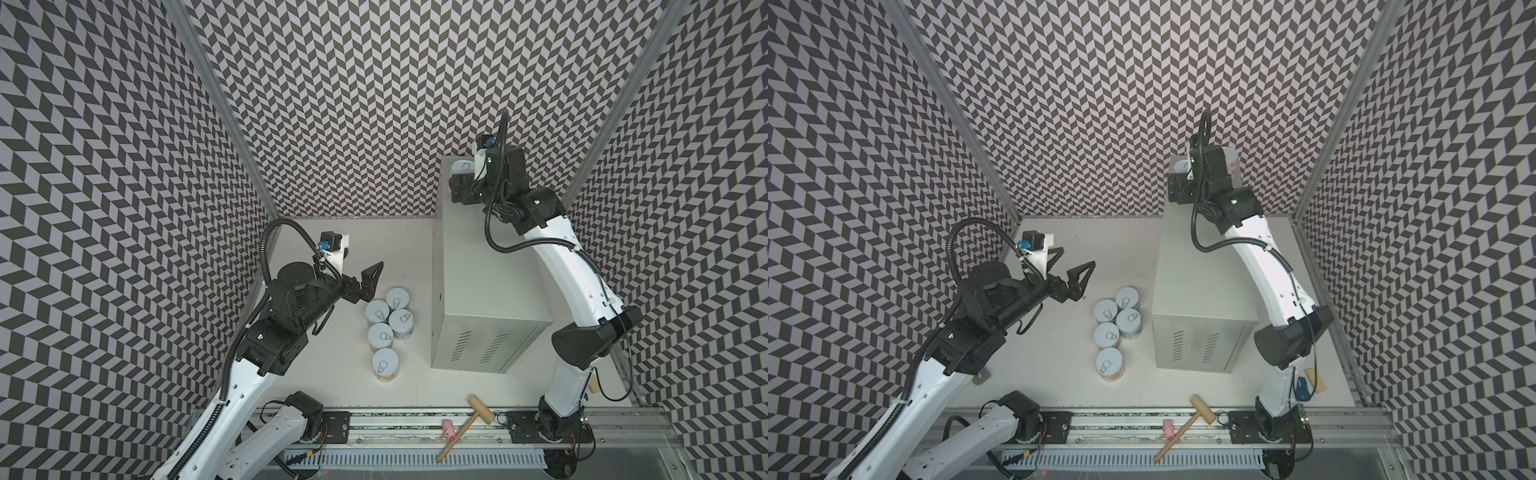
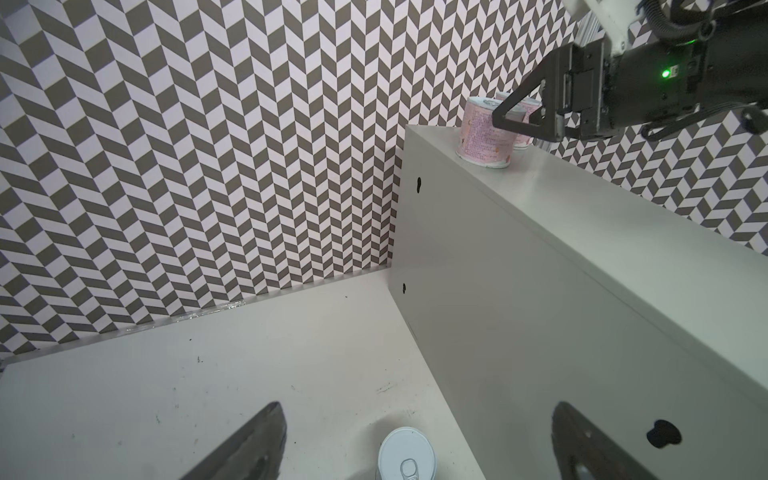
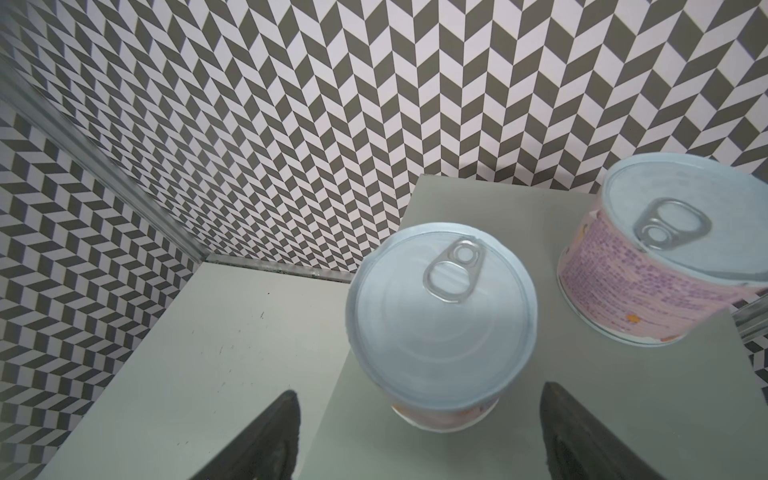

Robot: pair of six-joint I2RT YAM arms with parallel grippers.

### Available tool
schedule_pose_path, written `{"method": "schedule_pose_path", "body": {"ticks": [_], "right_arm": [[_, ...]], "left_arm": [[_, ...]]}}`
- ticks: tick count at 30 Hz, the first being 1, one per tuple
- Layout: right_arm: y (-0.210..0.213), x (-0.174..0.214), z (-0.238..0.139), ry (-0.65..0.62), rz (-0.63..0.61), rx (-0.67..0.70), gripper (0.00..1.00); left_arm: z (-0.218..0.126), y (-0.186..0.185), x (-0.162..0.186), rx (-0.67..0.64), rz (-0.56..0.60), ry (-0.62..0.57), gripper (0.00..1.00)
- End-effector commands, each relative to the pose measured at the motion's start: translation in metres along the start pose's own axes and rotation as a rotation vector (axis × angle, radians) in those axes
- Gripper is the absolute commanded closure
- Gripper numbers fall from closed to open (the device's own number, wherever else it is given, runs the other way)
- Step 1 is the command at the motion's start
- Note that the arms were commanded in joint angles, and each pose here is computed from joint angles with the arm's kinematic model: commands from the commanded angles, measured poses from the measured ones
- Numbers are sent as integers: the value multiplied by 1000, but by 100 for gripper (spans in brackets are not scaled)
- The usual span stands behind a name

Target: Place and organize the canned foods onto the counter

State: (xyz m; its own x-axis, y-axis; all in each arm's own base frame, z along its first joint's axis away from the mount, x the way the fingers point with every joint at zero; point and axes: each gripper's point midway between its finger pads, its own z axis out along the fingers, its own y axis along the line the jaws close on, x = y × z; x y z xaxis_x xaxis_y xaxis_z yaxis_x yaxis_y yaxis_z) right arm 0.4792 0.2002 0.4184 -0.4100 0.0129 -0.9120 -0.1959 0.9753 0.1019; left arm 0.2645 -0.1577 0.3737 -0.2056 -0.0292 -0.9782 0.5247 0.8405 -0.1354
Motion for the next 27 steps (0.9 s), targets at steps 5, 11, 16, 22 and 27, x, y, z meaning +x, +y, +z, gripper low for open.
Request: {"method": "schedule_pose_path", "body": {"ticks": [5, 11, 16, 22, 27], "right_arm": [[-3, -4, 22, -60, 9, 13, 26], [-12, -8, 33, -81, 19, 22, 29], [-18, -10, 40, -93, 39, 17, 30], [-22, -11, 49, -103, 50, 15, 30], [-21, -13, 53, -106, 54, -3, 30]], "left_arm": [[3, 1, -6, 11, -8, -26, 0], [9, 2, -2, 24, -16, -11, 0], [12, 4, 0, 21, -18, -3, 0], [16, 5, 3, 22, -22, 8, 0], [17, 6, 4, 23, -23, 11, 0]]}}
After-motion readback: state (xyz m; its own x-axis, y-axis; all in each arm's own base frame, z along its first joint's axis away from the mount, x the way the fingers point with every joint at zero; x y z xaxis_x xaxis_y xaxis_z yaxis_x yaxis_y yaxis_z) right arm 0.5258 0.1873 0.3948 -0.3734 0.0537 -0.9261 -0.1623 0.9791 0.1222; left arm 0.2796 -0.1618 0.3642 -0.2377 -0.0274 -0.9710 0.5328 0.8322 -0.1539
